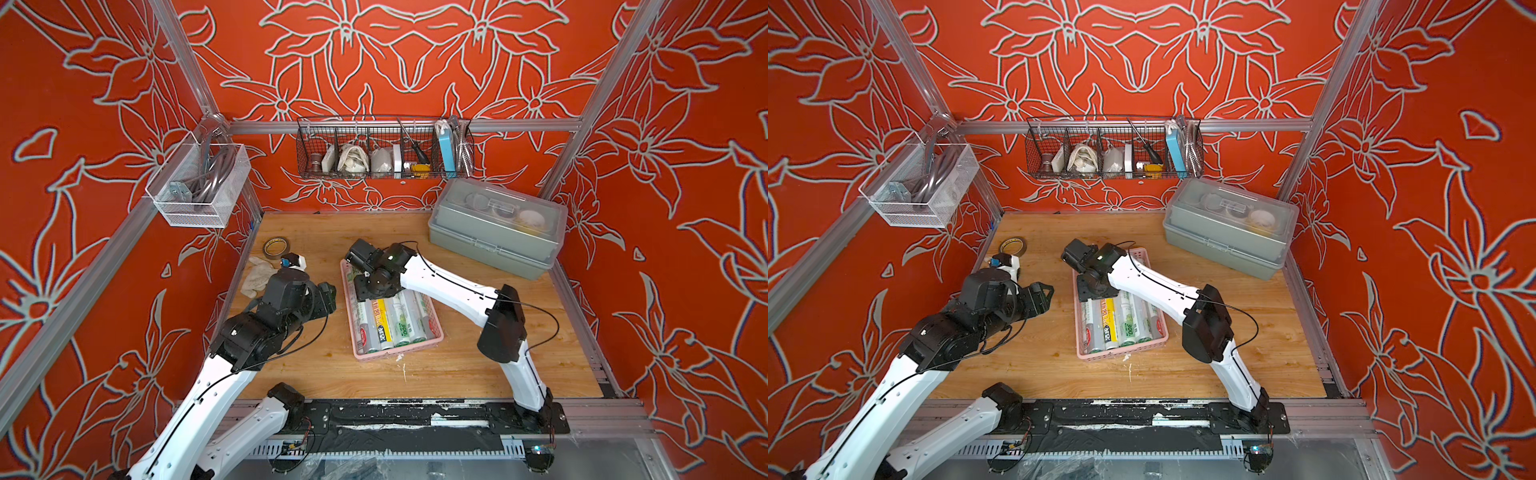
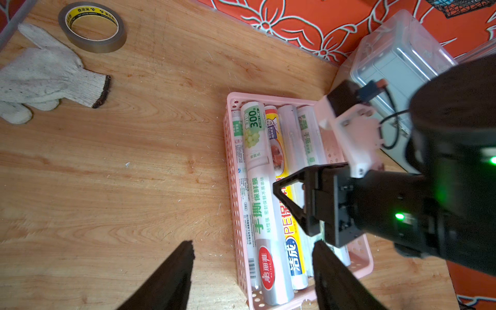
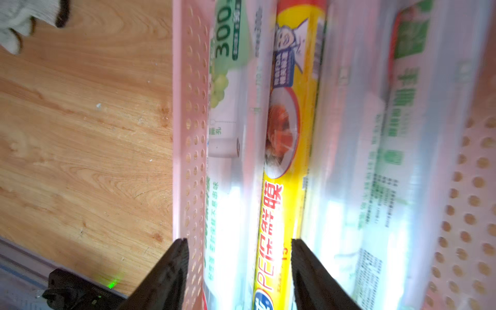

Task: Put the plastic wrap into the basket
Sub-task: Place the plastic wrap in the basket.

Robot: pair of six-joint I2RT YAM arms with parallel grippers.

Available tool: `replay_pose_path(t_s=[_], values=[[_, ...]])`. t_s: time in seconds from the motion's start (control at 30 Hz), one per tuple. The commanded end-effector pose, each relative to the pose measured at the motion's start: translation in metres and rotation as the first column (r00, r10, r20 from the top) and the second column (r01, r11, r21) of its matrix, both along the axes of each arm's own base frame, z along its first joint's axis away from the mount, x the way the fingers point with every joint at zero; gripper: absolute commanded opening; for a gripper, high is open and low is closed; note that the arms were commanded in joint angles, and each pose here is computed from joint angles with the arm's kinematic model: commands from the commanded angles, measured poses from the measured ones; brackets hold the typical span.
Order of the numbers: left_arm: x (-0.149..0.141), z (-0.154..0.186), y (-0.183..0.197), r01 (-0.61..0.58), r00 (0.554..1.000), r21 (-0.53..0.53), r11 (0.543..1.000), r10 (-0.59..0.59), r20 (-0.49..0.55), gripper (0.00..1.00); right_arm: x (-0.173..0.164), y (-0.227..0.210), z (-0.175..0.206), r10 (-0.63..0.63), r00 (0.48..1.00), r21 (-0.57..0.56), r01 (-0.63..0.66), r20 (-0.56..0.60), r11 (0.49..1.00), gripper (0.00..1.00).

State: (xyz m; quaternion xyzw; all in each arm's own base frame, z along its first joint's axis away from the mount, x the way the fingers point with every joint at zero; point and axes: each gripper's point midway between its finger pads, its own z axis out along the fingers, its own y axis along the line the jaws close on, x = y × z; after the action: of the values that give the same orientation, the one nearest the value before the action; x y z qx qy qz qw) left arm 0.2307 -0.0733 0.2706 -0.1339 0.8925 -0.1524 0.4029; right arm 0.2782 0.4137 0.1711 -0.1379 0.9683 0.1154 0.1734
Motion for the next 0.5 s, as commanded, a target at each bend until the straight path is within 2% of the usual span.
replay_pose_path(t_s=[0.0, 0.13, 0.23, 0.3, 0.47], values=[[0.003, 0.009, 0.007, -0.019, 0.999, 0.023, 1.0, 0.018, 0.038, 0.7, 0.003, -0.028, 0.056, 0.019, 0.991, -0.02, -0.016, 0.136, 1.0, 0.61], [0.013, 0.02, 0.012, -0.041, 0.994, 0.058, 0.997, 0.034, 0.106, 0.72, 0.011, -0.063, 0.089, 0.027, 0.967, -0.05, -0.014, 0.255, 0.999, 0.63], [0.024, 0.03, 0.02, -0.082, 0.983, 0.107, 0.991, 0.063, 0.173, 0.79, 0.019, -0.097, 0.107, 0.019, 0.936, -0.052, -0.001, 0.351, 0.999, 0.66], [0.033, 0.035, 0.028, -0.127, 0.97, 0.133, 0.983, 0.095, 0.225, 0.86, 0.022, -0.124, 0.106, 0.006, 0.922, -0.053, 0.016, 0.388, 0.998, 0.74], [0.051, 0.034, 0.044, -0.208, 0.944, 0.139, 0.968, 0.162, 0.289, 0.96, 0.03, -0.194, 0.087, -0.031, 0.887, -0.053, 0.063, 0.461, 0.997, 0.89]])
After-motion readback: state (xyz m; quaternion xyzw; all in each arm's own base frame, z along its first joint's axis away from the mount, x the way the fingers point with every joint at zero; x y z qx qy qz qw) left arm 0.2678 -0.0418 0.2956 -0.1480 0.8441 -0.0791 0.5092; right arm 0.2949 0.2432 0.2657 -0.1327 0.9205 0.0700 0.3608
